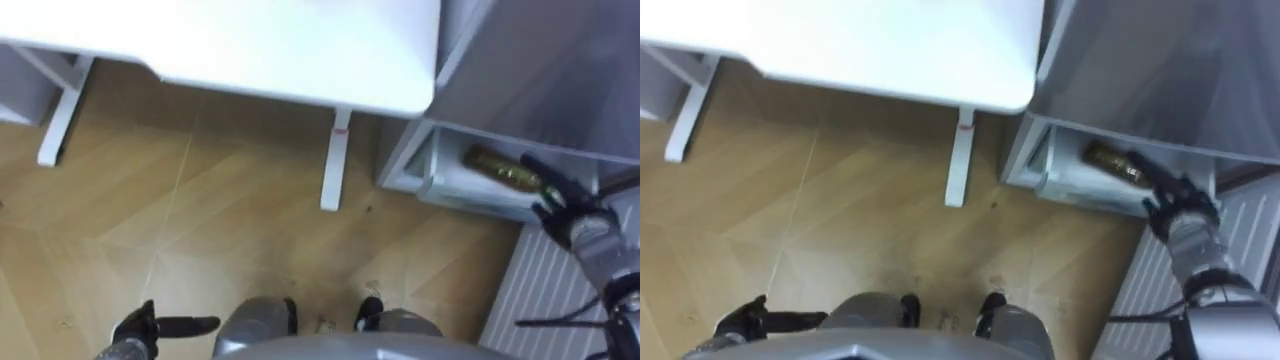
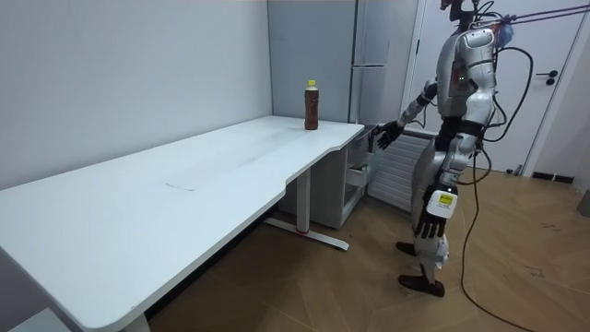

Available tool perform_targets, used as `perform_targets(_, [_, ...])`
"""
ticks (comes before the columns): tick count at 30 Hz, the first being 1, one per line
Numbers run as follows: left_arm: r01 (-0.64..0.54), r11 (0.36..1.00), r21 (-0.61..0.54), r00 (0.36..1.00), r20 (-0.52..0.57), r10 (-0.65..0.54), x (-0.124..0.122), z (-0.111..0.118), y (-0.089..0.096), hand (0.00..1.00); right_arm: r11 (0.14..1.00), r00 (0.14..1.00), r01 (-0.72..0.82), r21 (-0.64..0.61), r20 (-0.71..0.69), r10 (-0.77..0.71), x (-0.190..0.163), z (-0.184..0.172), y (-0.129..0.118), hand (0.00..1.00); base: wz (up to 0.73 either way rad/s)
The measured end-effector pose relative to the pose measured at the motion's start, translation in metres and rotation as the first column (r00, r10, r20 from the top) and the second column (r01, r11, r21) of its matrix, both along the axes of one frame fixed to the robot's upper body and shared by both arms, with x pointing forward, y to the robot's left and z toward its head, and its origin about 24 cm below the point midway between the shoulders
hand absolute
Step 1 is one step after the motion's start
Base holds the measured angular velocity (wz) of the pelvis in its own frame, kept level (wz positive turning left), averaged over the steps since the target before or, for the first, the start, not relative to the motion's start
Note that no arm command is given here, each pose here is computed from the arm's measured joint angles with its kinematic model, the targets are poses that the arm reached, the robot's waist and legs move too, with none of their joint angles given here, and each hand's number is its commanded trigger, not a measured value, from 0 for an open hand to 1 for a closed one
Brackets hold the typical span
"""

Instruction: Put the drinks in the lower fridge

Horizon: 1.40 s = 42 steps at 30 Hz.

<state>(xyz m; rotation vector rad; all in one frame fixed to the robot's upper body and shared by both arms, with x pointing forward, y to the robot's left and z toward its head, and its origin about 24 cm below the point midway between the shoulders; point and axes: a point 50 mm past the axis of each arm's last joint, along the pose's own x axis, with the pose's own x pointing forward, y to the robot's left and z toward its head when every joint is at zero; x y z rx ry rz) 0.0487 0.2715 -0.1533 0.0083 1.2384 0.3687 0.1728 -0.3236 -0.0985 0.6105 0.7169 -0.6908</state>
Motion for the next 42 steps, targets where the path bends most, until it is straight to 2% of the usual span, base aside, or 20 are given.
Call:
perform_targets(5, [-0.033, 0.999, -0.019, 0.999, 0.0, 0.033, -0.006, -0.003, -0.008, 0.0, 0.994, 0.987, -0.104, 0.031, -0.12, 0.107, -0.042, -0.026, 0.019, 0.0, -0.07])
perform_targets(8, [-0.056, 0.998, -0.019, 0.998, 0.001, 0.057, -0.013, -0.004, -0.009, 0.0, 0.982, 0.964, -0.185, 0.031, -0.186, 0.188, -0.056, -0.035, 0.029, 0.0, -0.11])
perform_targets(15, [-0.167, 0.986, -0.009, 0.986, -0.006, 0.167, -0.025, -0.007, -0.016, 0.0, 0.964, 0.927, -0.258, 0.066, -0.265, 0.266, -0.082, -0.05, 0.05, 0.0, 0.01])
perform_targets(18, [-0.202, 0.979, -0.004, 0.979, -0.012, 0.202, -0.03, -0.008, -0.02, 0.0, 0.943, 0.884, -0.322, 0.079, -0.332, 0.329, -0.102, -0.056, 0.057, 0.0, 0.03])
perform_targets(23, [-0.225, 0.974, 0.026, 0.974, -0.021, 0.225, -0.033, -0.009, -0.023, 0.0, 0.884, 0.764, -0.453, 0.116, -0.46, 0.451, -0.131, -0.067, 0.074, 0.0, 0.02])
perform_targets(26, [-0.235, 0.972, 0.028, 0.971, -0.032, 0.236, -0.034, -0.01, -0.026, 0.0, 0.849, 0.702, -0.511, 0.136, -0.504, 0.503, -0.139, -0.07, 0.081, 0.0, 0.0])
perform_targets(33, [-0.293, 0.955, 0.049, 0.955, -0.03, 0.295, -0.036, -0.011, -0.028, 0.0, 0.832, 0.676, -0.543, 0.116, -0.528, 0.514, -0.137, -0.07, 0.083, 0.0, 0.0])
perform_targets(37, [-0.356, 0.926, 0.128, 0.932, -0.031, 0.362, -0.038, -0.009, -0.022, 0.0, 0.832, 0.668, -0.544, 0.106, -0.545, 0.507, -0.139, -0.07, 0.082, 0.0, 0.04])
perform_targets(42, [-0.495, 0.85, 0.179, 0.868, 0.07, 0.491, -0.026, -0.001, -0.009, 0.0, 0.807, 0.639, -0.584, 0.093, -0.561, 0.526, -0.137, -0.07, 0.081, 0.0, 0.04])
